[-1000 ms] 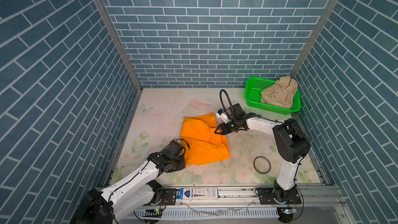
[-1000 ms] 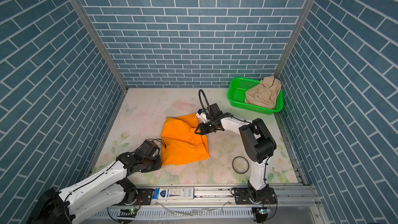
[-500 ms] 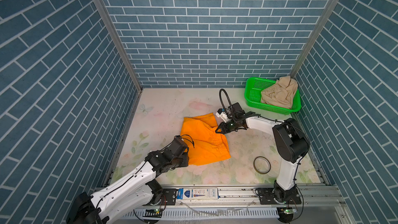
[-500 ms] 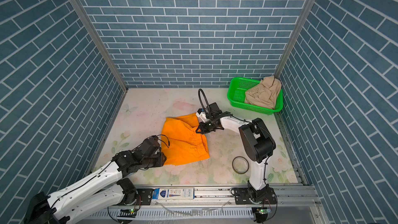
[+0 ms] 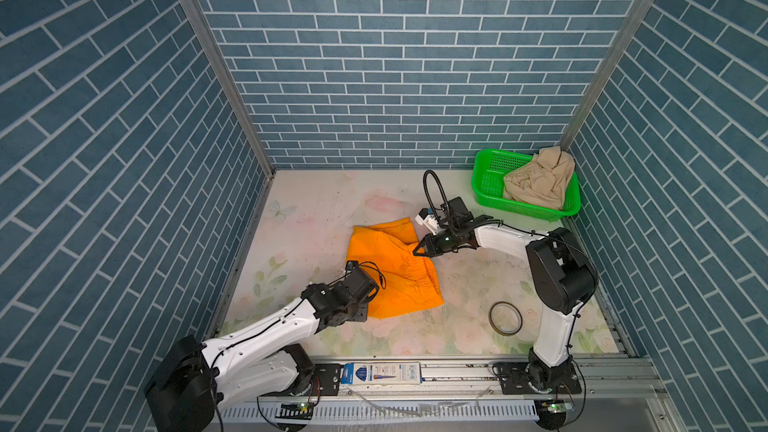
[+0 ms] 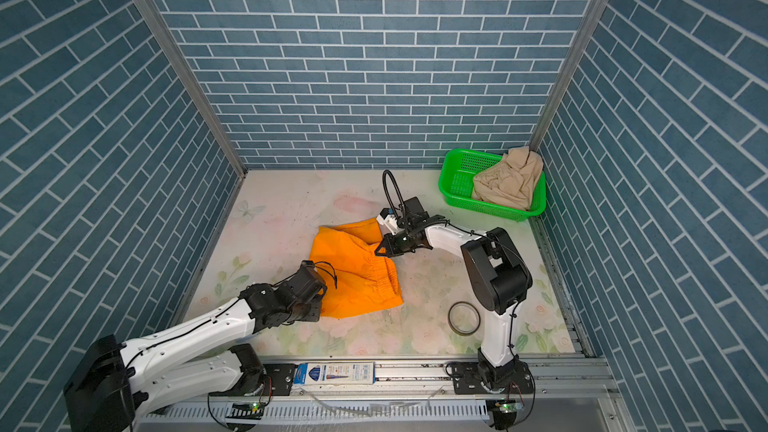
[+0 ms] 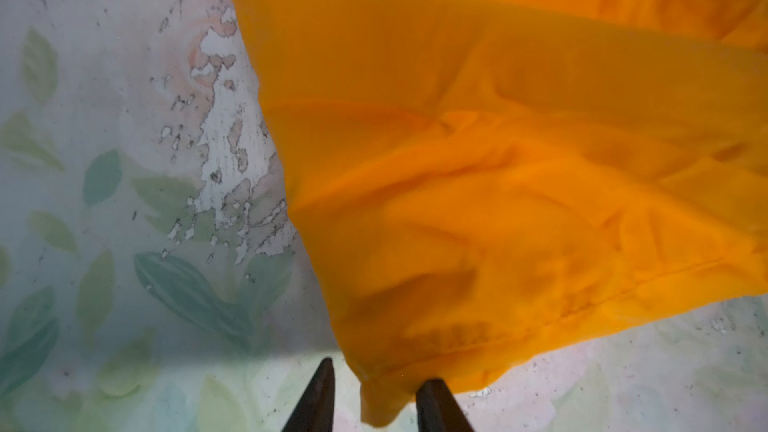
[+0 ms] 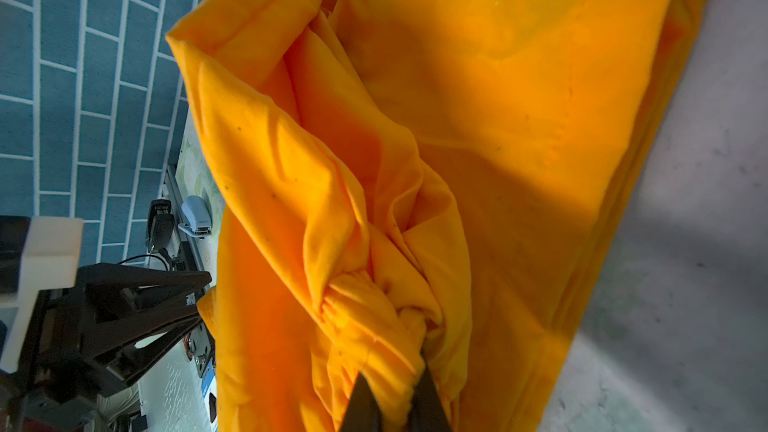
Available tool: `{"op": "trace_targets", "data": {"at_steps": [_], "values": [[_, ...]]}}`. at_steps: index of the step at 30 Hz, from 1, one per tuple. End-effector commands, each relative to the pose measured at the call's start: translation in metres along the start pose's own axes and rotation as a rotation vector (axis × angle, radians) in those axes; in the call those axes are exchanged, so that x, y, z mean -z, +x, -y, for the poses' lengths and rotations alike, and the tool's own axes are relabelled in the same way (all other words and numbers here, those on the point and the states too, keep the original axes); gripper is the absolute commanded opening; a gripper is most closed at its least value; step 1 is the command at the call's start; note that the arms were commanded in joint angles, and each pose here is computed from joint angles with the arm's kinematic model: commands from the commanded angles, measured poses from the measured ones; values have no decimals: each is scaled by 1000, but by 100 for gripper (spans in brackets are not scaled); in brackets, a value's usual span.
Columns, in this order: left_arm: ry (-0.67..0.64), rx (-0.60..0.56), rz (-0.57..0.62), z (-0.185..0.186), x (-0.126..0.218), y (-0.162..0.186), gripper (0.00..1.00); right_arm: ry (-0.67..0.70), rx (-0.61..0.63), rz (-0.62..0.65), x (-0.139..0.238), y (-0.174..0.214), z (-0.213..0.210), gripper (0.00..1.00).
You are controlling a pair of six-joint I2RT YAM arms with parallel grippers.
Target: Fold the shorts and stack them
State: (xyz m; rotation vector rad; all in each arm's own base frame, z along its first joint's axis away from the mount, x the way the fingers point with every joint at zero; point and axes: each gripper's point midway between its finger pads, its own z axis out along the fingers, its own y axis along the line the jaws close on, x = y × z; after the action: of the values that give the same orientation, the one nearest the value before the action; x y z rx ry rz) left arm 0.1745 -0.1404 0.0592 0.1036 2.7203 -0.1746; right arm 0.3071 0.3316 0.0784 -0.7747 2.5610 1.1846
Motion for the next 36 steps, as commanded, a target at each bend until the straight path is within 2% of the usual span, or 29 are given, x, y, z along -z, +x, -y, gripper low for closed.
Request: {"op": "trace_targets", "data": {"at_steps": [1, 3, 8, 18, 25, 28, 29, 30, 31, 33, 36], "values": [[23, -19, 29, 5, 0, -5, 25, -41, 7, 31, 7, -13, -12, 0], [52, -25, 4, 8, -4, 3, 13, -47, 4, 40, 7, -16, -14, 0], [74, -15, -7, 3, -8, 17, 0, -89, 2, 86, 9, -30, -22, 0], [-56, 124, 85, -49, 16, 27, 0, -207, 9, 173, 24, -59, -41, 0], [-50, 130, 63, -56, 4, 44, 0, -194, -53, 120, -4, -56, -4, 0], [-16, 119, 60, -46, 1, 40, 18, -170, -71, 83, -13, -51, 7, 4], [-7, 113, 61, -43, 2, 38, 27, -171, -74, 76, -14, -51, 7, 7], [-1, 111, 65, -41, 4, 35, 38, -165, -77, 71, -14, -51, 8, 11], [3, 110, 70, -39, 6, 32, 44, -162, -80, 69, -13, -51, 7, 17], [22, 107, 79, -33, 13, 25, 62, -140, -82, 78, -7, -53, 5, 33], [52, 113, 93, -26, 25, 16, 69, -70, -87, 92, 9, -54, 1, 48]]}}
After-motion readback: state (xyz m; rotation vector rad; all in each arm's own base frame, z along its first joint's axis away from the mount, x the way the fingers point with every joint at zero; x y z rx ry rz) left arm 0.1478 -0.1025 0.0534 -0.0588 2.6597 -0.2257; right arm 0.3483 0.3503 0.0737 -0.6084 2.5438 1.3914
